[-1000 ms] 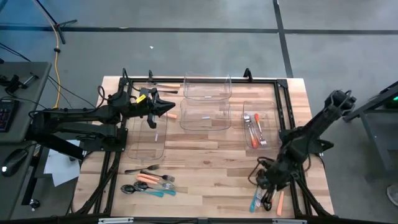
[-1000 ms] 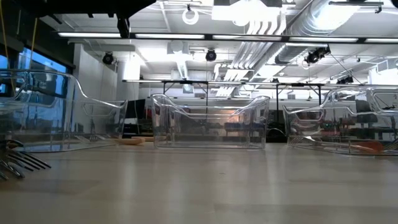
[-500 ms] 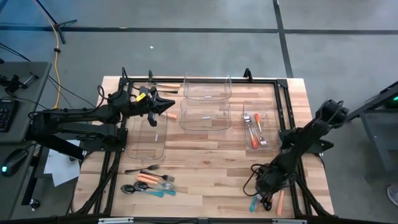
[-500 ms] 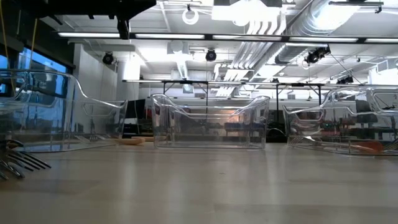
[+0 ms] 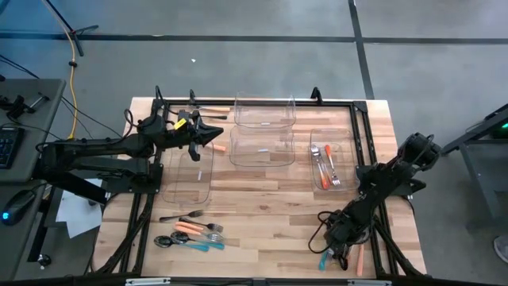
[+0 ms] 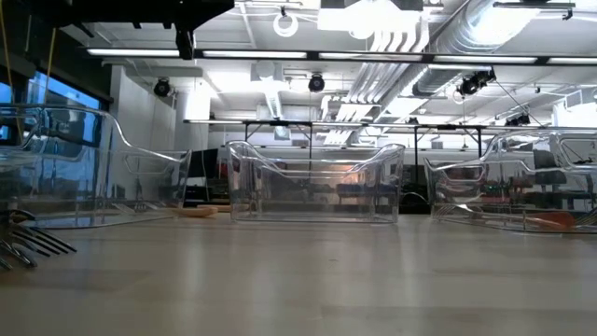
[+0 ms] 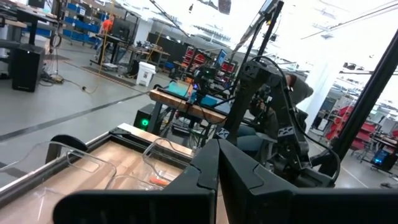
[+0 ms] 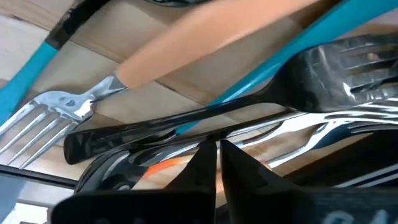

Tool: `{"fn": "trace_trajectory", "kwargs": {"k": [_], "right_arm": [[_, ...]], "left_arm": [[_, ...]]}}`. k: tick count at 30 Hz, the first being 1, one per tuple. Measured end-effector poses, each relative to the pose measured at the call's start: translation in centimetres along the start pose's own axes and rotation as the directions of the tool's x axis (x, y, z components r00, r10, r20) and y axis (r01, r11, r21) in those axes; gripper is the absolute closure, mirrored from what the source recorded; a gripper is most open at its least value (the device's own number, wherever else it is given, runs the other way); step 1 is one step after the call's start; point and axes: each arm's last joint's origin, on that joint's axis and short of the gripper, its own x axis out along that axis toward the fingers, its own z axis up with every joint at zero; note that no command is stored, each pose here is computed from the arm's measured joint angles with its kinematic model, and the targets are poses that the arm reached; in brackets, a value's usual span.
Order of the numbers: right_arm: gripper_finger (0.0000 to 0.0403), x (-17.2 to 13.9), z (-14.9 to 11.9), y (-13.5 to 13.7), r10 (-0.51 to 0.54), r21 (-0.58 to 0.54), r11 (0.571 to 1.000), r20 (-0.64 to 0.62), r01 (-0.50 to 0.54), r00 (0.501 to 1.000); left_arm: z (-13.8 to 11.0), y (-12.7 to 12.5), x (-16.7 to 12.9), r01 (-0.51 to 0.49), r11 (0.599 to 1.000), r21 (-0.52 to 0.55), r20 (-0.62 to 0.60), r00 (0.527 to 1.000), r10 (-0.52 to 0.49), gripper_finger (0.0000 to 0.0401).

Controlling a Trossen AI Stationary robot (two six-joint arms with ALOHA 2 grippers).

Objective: Sort silverware by color (type)
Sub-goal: Put the orange fork into the bottom right transparent bin

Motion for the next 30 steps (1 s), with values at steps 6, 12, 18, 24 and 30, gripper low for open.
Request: {"fn": "trace_trajectory", "kwargs": {"k": [6,12,18,24,30], "right_arm": [[0.0401,-0.1,0.2,0.2,0.033,0.005,0.999,0.058,-0.033,0.998],[0.0402,-0.8,1.2,0.6,0.068,-0.012,0.998,0.1,-0.067,0.993],[0.0402,-1.9,2.0,0.5,0.107,-0.056,0.993,0.159,-0.099,0.981],[0.0402,-3.7,0.6,-0.6,0.135,-0.074,0.989,0.138,-0.126,0.981],[0.0402,-5.0,-0.8,-1.2,0.203,-0.016,0.979,0.1,-0.203,0.974]], "left_arm": [[0.0,0.0,0.0,0.0,1.0,0.0,0.0,1.0,0.0,0.0401],[0.0,0.0,0.0,-0.013,1.0,0.001,0.005,1.0,0.013,0.0401],[0.0,0.0,0.0,-0.013,1.0,0.001,0.006,1.0,0.013,0.0401],[0.0,0.0,0.0,-0.012,1.0,0.001,0.006,1.0,0.012,0.0401],[0.0,0.0,0.0,-0.012,1.0,0.001,0.006,1.0,0.012,0.0401]]}}
